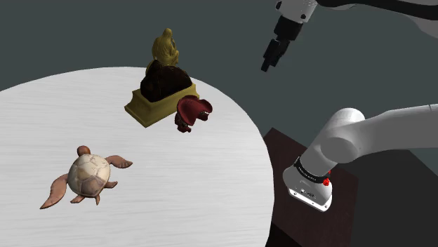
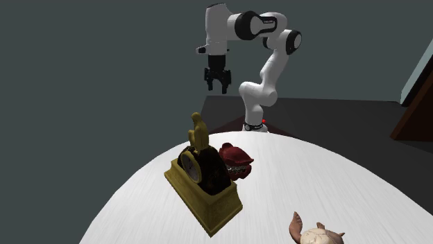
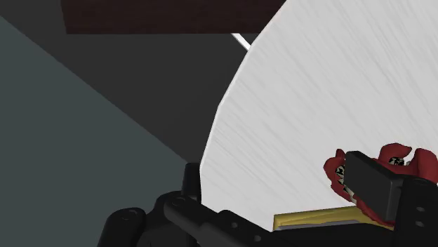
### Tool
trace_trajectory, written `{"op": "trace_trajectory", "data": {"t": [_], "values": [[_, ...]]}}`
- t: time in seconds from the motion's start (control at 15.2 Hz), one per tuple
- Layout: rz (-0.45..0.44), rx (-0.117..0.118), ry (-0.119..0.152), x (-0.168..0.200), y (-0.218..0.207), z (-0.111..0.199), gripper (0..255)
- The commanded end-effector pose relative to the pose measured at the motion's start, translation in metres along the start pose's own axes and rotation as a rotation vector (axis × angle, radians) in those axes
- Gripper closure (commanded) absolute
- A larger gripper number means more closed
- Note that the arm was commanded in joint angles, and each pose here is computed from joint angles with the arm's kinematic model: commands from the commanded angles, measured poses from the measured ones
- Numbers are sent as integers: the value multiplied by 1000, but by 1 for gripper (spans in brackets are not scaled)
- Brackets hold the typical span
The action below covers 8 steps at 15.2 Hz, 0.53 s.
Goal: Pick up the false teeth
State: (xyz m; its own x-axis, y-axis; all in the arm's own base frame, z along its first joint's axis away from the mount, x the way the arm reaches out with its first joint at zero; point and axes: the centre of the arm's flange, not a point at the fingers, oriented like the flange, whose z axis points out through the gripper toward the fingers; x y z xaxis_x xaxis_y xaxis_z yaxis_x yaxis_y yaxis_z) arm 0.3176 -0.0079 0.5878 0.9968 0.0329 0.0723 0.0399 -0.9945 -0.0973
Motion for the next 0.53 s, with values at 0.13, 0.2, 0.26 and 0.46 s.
{"op": "trace_trajectory", "data": {"t": [0.13,0.2,0.26,0.46], "values": [[-87,-7,25,12,-15,15,0],[-130,-11,37,18,-23,23,0],[-174,-14,50,23,-31,30,0],[-304,-25,87,38,-57,53,0]]}}
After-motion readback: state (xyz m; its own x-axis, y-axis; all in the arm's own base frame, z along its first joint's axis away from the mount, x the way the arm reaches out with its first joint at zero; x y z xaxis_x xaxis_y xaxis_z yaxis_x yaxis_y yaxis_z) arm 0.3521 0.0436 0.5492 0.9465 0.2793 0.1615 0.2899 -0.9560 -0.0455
